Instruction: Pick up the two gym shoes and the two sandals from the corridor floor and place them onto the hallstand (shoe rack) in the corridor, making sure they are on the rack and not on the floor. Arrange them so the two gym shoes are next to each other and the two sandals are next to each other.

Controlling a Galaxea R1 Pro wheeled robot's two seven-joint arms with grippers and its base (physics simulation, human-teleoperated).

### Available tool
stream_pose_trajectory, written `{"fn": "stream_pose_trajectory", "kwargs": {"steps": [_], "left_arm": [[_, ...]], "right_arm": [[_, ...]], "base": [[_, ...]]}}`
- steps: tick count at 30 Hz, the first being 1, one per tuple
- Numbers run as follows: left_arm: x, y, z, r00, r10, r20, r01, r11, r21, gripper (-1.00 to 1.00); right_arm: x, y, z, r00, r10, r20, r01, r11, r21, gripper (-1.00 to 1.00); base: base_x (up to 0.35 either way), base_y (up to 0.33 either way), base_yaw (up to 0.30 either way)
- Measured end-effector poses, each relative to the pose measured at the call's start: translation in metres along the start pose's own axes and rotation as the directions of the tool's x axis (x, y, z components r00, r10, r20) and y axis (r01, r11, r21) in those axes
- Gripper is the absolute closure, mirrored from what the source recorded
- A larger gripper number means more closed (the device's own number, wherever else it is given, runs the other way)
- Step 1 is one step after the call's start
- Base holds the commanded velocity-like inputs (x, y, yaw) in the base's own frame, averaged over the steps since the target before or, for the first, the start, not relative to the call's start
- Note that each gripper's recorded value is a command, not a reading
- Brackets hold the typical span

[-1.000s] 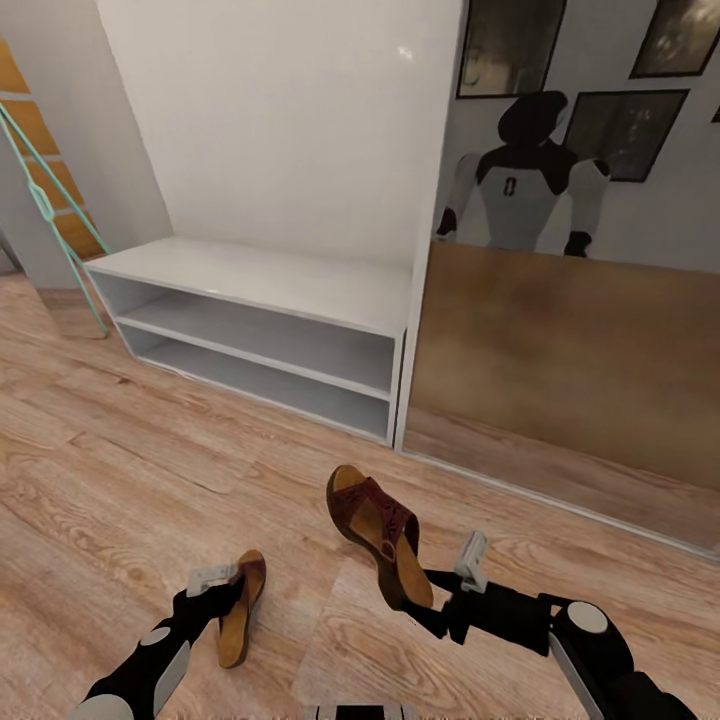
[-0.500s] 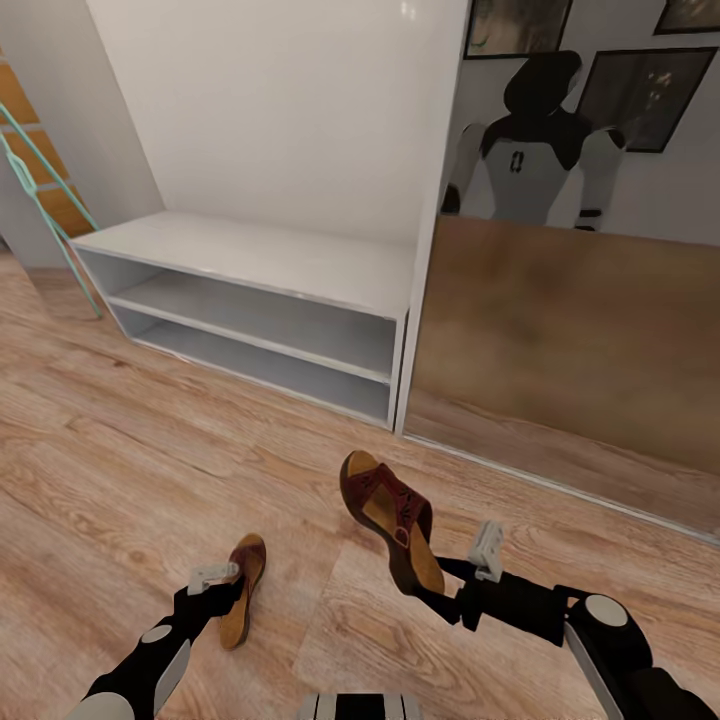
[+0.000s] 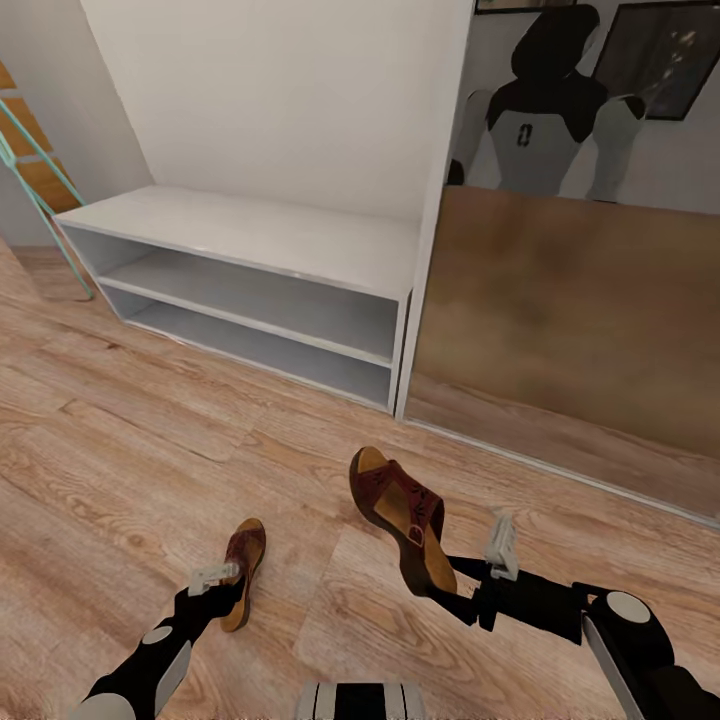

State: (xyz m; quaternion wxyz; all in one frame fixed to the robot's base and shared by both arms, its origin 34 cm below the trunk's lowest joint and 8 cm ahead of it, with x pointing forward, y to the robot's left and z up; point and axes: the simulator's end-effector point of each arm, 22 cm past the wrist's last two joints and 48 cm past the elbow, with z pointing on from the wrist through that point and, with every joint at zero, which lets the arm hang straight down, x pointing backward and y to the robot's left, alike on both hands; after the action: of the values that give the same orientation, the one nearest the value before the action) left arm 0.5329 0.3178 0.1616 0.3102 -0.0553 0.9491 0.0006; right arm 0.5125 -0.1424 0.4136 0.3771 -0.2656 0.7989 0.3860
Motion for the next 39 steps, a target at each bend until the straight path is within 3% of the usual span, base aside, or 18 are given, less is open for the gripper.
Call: {"fn": "stream_pose_trajectory", "kwargs": {"steps": [7,24,30,39], "left_arm": [[0.019,-0.003,0.006,0.999,0.003,-0.032,-0.003,1.0,0.003,-1.0],[0.054,0.007,0.019,0.995,0.0,-0.095,-0.001,1.0,-0.016,-1.0],[0.028,0.006,0.024,0.999,0.005,-0.04,-0.005,1.0,-0.016,-1.0],[0.021,0.004,0.025,1.0,0.007,-0.024,-0.008,1.0,-0.013,-1.0]], "right_arm": [[0.019,-0.003,0.001,0.996,0.08,-0.043,-0.08,0.997,-0.015,1.0],[0.052,-0.015,0.008,0.984,0.152,-0.087,-0.153,0.988,-0.008,1.0],[0.052,-0.025,0.003,0.984,0.159,-0.077,-0.158,0.987,0.018,1.0],[0.052,-0.027,0.001,0.984,0.161,-0.076,-0.16,0.987,0.024,1.0]], "base": [[0.0,0.0,0.0],[0.0,0.0,0.0],[0.0,0.0,0.0],[0.0,0.0,0.0]]}}
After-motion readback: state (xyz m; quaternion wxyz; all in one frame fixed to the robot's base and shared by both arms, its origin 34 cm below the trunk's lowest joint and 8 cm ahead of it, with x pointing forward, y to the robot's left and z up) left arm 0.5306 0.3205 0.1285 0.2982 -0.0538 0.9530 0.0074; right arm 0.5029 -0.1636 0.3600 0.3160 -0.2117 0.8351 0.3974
